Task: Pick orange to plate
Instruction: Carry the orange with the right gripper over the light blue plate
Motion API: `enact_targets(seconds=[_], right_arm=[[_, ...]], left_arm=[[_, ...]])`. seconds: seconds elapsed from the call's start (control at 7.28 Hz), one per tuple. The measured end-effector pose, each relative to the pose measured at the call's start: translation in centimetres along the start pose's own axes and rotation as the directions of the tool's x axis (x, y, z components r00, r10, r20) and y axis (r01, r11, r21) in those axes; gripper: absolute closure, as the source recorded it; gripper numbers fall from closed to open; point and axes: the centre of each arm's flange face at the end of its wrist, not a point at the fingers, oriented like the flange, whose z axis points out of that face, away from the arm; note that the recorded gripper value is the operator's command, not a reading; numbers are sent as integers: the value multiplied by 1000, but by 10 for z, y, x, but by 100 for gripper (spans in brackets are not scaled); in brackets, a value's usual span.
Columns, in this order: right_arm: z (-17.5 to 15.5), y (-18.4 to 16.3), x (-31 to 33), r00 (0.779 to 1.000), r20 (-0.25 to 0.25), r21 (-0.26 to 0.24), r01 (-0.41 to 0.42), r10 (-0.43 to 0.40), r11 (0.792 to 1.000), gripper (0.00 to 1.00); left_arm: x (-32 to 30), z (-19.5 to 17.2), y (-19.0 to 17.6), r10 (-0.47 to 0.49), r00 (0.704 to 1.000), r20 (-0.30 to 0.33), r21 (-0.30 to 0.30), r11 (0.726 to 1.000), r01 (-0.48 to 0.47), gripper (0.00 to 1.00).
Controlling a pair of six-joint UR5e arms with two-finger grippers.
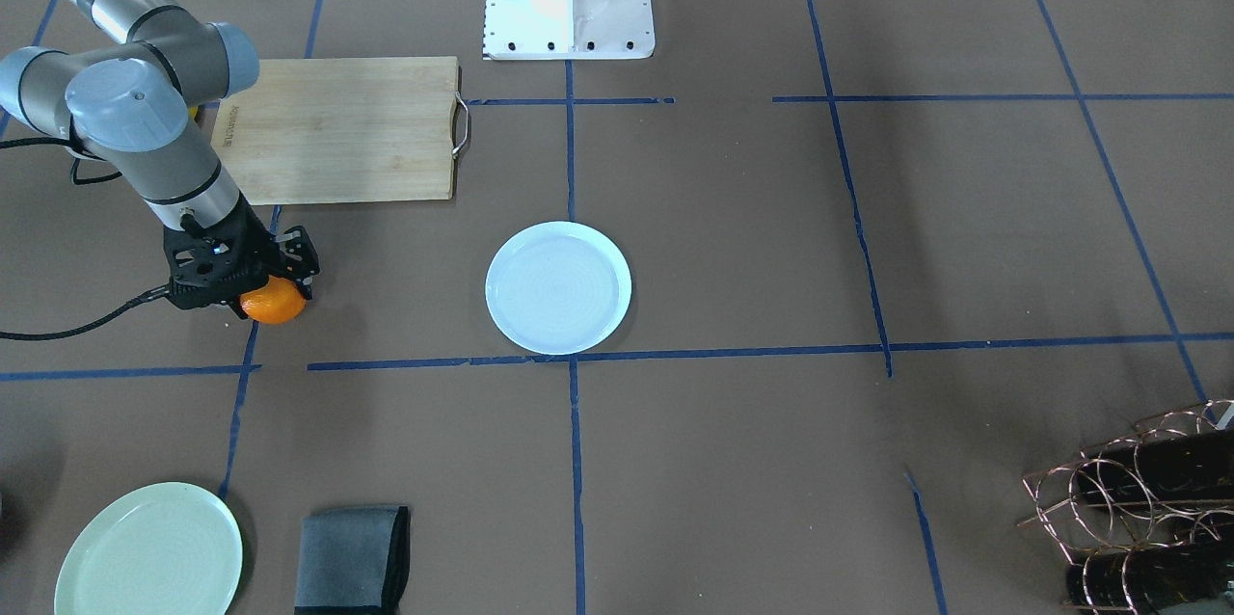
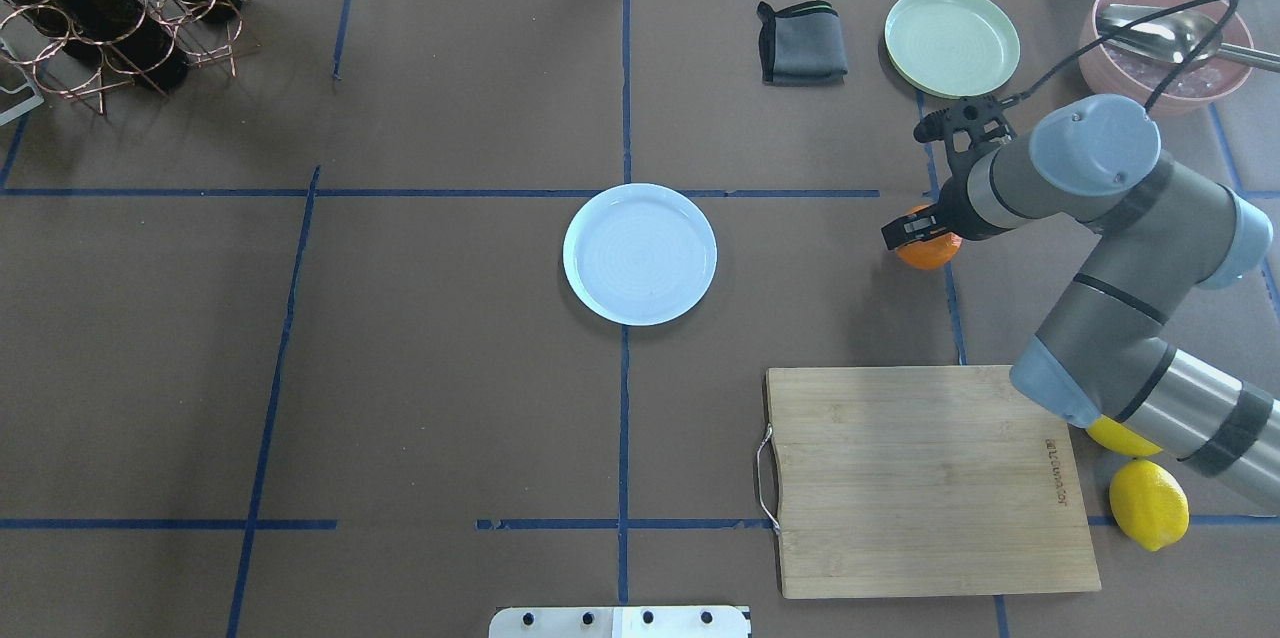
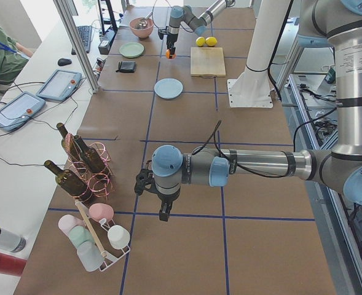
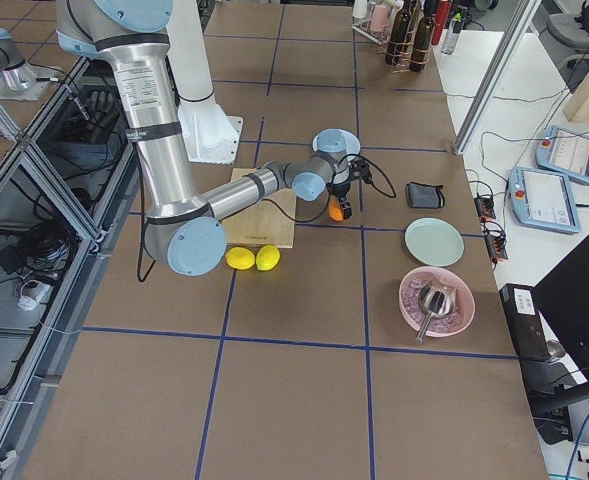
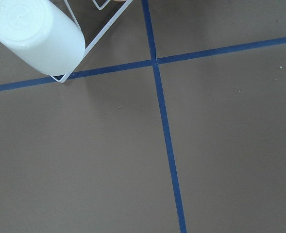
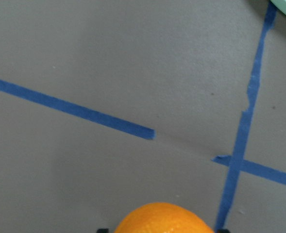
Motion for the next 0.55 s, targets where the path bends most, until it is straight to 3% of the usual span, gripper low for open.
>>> enact_targets(seconds=[0.14,0.55], right_arm=[[-8,-21,-46,999,7,0,-39,39,999,87],[-16,-95,-206,984,-32,13,-176,176,984,85]], left_arm=[[0,0,0,0,1000,0,0,1000,0,0],[0,0,0,0,1000,-1,0,1000,0,0]])
